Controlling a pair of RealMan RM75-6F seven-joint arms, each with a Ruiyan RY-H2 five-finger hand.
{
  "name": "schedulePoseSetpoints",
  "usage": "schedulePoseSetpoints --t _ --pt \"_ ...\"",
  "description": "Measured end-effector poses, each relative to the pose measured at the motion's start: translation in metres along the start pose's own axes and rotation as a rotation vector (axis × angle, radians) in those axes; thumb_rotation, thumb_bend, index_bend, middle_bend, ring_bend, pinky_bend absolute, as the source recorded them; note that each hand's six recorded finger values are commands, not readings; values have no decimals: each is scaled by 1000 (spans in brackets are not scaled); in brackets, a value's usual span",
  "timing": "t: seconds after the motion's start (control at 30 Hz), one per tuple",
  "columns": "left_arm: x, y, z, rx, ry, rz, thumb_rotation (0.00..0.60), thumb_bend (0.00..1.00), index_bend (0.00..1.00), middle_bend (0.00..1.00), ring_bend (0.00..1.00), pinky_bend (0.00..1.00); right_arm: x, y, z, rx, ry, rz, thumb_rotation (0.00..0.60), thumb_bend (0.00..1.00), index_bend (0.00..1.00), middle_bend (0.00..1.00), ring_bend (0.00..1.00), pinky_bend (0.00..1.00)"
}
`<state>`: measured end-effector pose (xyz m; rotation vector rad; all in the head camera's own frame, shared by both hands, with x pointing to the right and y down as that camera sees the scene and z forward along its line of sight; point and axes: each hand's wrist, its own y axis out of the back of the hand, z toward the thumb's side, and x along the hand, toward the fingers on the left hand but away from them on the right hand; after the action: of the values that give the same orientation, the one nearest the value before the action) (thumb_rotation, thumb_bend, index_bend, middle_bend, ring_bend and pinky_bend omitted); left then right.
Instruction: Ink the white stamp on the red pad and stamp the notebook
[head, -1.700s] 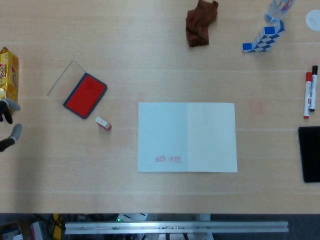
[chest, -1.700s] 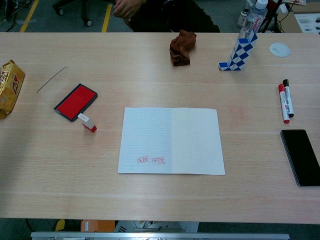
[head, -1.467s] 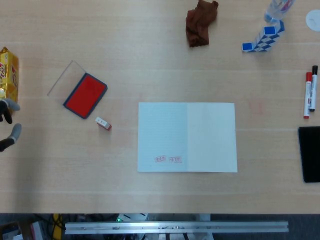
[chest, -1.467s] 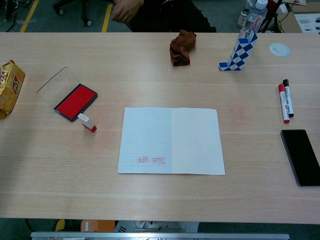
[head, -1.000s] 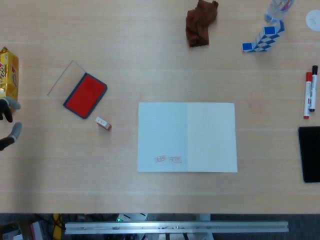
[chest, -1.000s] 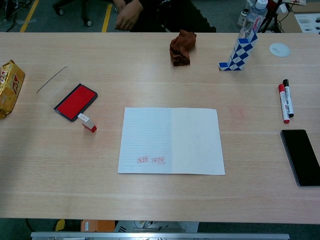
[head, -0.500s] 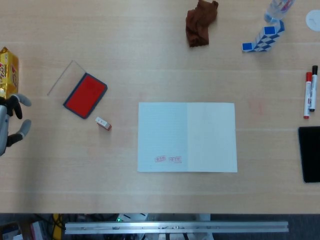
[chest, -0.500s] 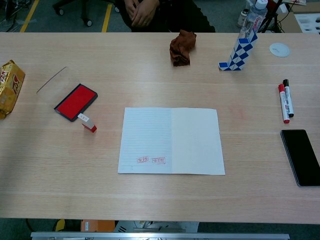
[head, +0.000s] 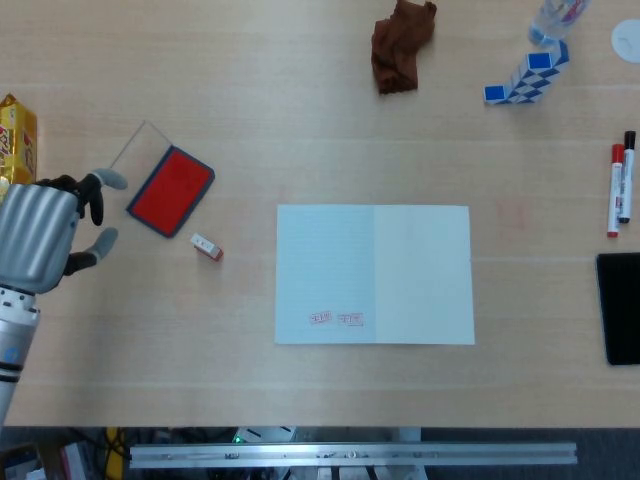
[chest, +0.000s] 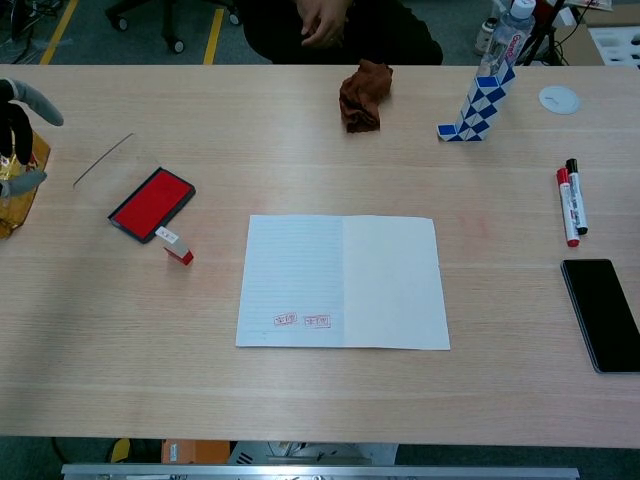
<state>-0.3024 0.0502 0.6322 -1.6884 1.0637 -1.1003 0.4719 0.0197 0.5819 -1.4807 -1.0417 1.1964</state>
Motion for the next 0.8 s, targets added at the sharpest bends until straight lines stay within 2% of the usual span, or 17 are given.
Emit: schedulePoseSetpoints --t 0.1,0.2,0.3,0.5,0.7,0.8 --pt "9 -4 9 8 -36 -24 600 229 332 737 712 851 -1 -1 0 -1 1 4 600 120 468 490 408 573" --pt "18 -9 17 21 -69 -53 600 229 332 885 874 950 -1 -1 0 -1 0 7 600 119 468 490 408 573" --pt "26 -16 25 44 -100 -88 600 230 331 963 964 997 0 -3 -1 1 -2 14 600 119 468 490 408 573" --pt "41 -32 35 98 -135 -154 600 229 312 1000 1000 1000 0 -6 0 0 -2 20 600 119 467 490 408 573" --pt "48 -48 41 144 -156 -175 600 229 331 960 988 1000 1 -7 -1 2 -5 29 600 120 466 490 408 573" --pt "49 -55 42 161 -164 -198 600 229 344 987 997 1000 2 -8 -2 2 -7 34 600 119 466 490 408 573"
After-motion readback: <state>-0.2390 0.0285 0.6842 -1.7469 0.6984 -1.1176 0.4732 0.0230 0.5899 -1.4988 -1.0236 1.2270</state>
